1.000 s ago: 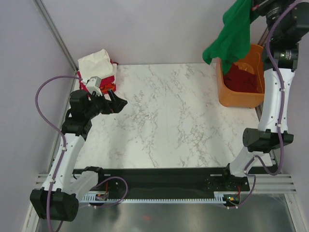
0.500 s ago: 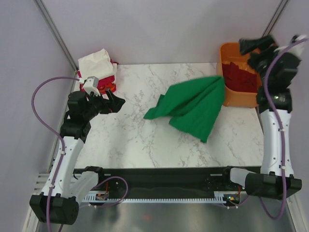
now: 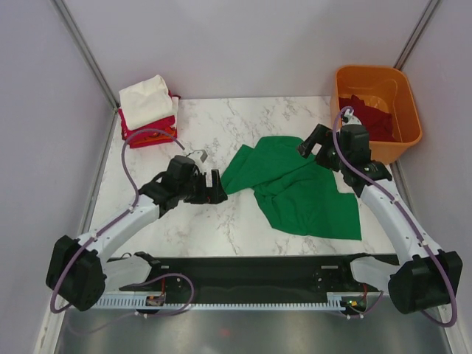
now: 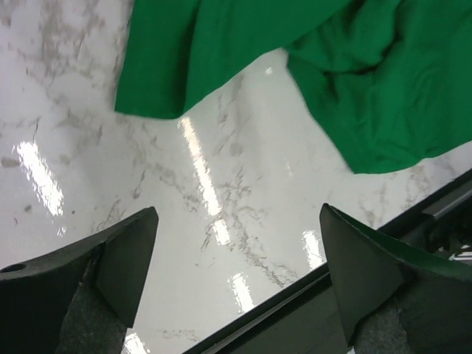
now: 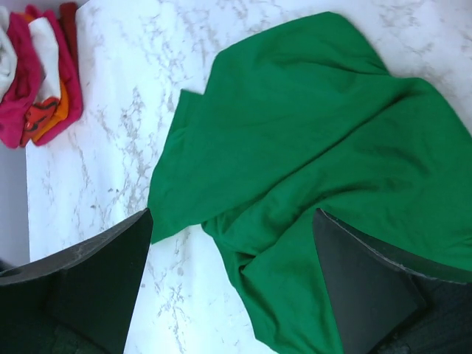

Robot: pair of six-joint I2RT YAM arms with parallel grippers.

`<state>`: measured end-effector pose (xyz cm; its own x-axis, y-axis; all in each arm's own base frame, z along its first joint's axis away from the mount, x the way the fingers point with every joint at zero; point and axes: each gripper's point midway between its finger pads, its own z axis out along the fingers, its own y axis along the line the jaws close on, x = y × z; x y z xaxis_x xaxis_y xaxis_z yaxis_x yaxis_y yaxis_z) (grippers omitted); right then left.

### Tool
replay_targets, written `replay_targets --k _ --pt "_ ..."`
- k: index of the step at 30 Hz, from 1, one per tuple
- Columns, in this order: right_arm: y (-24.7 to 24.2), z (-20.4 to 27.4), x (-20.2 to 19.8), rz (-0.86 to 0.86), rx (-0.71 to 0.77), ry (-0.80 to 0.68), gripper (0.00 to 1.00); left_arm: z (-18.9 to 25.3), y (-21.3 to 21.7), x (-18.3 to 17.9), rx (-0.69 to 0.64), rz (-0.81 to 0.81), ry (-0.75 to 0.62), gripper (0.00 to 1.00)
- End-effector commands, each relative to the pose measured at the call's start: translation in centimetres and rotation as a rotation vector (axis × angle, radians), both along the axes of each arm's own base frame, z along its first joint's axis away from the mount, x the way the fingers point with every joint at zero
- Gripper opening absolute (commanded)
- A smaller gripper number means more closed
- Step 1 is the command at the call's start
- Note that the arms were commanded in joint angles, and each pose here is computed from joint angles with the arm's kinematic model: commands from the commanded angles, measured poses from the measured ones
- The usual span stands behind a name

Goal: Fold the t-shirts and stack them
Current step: Move the tshirt to the center of the board, then flatten the tshirt out

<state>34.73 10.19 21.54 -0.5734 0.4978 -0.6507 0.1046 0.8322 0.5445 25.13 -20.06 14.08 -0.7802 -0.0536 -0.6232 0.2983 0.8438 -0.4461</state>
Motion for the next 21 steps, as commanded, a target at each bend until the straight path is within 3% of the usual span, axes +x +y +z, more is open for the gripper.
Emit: replay_targets --k 1,6,12,18,21 --pt "0.7 -1.7 -1.1 0.054 -0.066 -0.003 0.98 -3.1 0.9 0.7 0.018 0.140 0.056 1.00" --pt "0.6 -3.9 -2.3 0.087 -0.090 0.033 0.98 -4.9 -0.5 3.2 0.025 0.188 0.115 1.00" --pt "0.3 -3.5 -2.6 0.102 -0.122 0.009 0.98 -8.1 -1.0 6.5 0.136 0.187 0.123 0.98" --pt "0.7 -3.5 -2.7 0.124 -0.116 0.013 0.98 -11.6 -0.5 7.4 0.210 0.220 0.165 0.97" --pt "0.6 -3.6 -2.7 0.123 -0.119 0.017 0.98 -12.1 -0.3 8.2 0.223 0.249 0.149 0.90"
